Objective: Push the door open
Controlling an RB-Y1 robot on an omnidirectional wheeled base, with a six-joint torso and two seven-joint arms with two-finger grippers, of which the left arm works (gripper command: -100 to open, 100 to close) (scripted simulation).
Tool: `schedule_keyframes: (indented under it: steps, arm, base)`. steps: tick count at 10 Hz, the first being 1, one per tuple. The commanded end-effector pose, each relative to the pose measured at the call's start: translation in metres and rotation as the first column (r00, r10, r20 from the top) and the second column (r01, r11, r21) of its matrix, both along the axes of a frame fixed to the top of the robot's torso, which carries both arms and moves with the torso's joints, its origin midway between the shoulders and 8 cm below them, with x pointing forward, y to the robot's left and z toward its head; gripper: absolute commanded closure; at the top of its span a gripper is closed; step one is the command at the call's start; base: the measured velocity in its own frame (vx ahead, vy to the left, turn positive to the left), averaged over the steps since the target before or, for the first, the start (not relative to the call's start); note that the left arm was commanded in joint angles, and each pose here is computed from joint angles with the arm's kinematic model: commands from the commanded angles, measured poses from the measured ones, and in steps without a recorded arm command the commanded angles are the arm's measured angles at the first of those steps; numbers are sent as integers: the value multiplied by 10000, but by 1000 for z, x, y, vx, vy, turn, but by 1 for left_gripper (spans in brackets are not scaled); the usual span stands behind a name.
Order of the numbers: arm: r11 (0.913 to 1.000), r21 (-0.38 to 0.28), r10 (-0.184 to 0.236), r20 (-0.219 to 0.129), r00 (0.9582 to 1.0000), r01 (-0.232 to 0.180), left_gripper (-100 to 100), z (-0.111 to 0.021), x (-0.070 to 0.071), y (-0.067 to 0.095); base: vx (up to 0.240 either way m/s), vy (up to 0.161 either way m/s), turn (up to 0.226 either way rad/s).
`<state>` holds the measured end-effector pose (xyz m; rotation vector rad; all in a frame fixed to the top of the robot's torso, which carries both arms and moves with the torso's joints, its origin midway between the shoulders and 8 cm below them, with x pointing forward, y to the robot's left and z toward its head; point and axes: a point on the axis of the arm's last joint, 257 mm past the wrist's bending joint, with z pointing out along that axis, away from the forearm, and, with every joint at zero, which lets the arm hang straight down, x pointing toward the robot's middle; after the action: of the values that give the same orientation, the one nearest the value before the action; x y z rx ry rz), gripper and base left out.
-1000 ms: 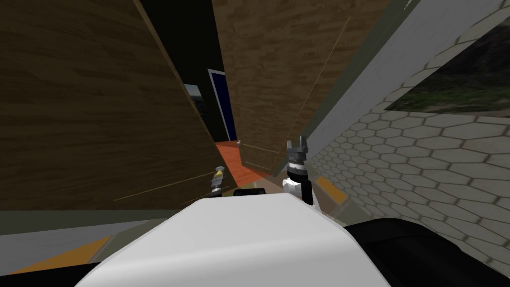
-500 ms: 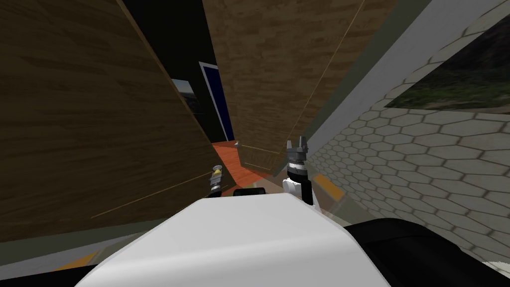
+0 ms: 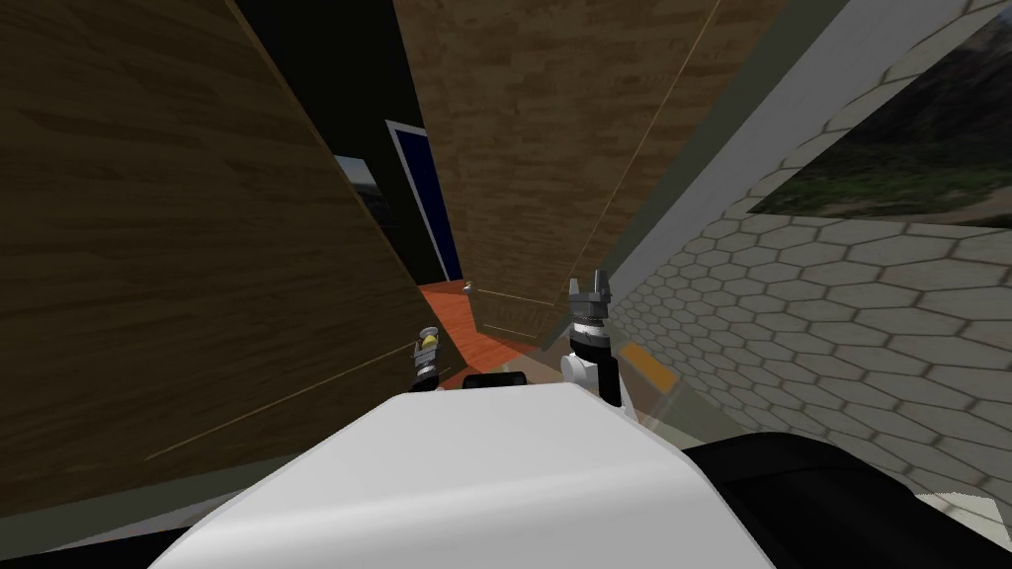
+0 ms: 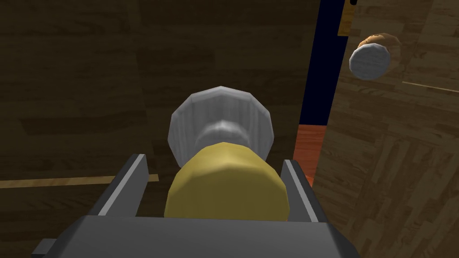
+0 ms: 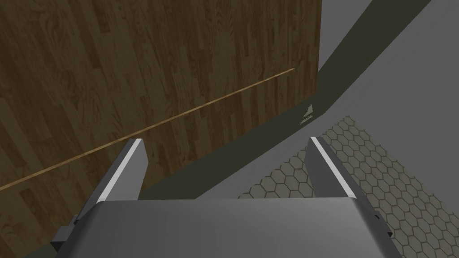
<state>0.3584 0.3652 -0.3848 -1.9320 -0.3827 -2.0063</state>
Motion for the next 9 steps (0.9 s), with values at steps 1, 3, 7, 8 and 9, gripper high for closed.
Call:
schedule_keyframes:
  steps: [1, 3, 7, 8, 9]
  arm:
    - [9985, 188, 517, 287, 9983, -522, 100, 13, 2, 22]
    - [9985, 188, 517, 287, 9983, -522, 100, 13, 2, 22]
    - [9890, 248, 1451, 410, 9886, -1461, 100, 17, 2, 47]
    - [9890, 248, 1451, 410, 9886, -1461, 100, 17, 2, 47]
    - [9890, 248, 1451, 410, 9886, -1461, 100, 17, 2, 47]
  base:
    - [56, 38, -71]
    - [41, 22, -19]
    - [50, 32, -77]
    - [54, 36, -60]
    - [29, 14, -10]
